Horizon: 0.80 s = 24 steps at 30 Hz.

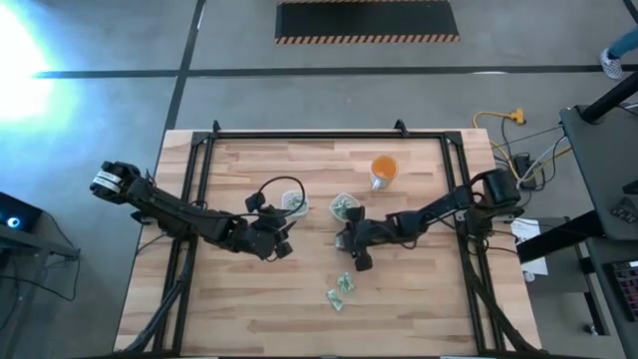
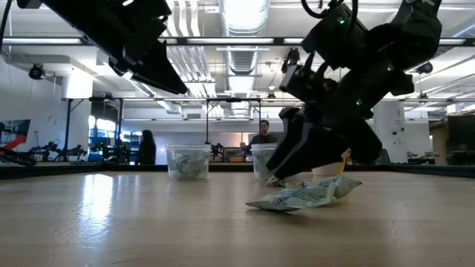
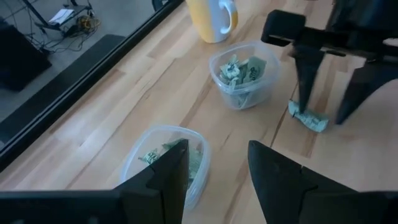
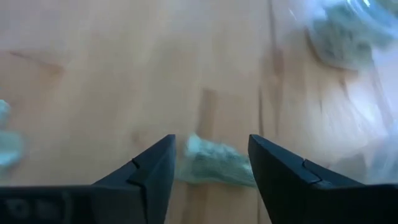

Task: Pick and place items into bin
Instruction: Put the white stevia packet into the right transparent bin

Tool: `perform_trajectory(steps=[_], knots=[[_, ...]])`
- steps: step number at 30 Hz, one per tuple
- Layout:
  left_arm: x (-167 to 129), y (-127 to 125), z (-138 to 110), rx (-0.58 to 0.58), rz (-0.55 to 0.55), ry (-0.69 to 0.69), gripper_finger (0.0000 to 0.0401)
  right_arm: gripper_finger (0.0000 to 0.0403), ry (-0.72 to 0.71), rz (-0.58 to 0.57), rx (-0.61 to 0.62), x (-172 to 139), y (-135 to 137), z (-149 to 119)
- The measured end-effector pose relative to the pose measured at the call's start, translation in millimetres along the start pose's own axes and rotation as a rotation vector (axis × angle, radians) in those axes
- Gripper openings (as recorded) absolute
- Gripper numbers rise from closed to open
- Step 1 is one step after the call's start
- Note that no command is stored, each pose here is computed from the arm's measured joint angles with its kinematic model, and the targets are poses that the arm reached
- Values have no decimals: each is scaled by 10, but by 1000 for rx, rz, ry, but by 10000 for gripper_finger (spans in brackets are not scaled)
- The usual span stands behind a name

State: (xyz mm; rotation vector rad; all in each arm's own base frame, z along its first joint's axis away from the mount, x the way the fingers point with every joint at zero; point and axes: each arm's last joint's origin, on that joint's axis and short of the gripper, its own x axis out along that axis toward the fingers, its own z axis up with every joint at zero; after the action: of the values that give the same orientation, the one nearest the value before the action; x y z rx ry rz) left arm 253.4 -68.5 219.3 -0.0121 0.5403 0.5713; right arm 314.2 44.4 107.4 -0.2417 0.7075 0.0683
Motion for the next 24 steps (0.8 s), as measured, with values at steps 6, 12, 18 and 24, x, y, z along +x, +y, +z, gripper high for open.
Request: perform_trajectory(steps=[6,12,18,24], knots=[[0,-1,3,-2,-1,-1,148,201,36,-21,27,4,-9,6],[-1,-6,13,-12,-5,-8,148,201,59,-21,58,17,-10,-25],[-2,-10,25,-20,-8,-15,148,201,97,-15,66,41,-3,-41],[-2,-12,28,-24,-10,-17,148,201,121,-2,67,42,14,-8]])
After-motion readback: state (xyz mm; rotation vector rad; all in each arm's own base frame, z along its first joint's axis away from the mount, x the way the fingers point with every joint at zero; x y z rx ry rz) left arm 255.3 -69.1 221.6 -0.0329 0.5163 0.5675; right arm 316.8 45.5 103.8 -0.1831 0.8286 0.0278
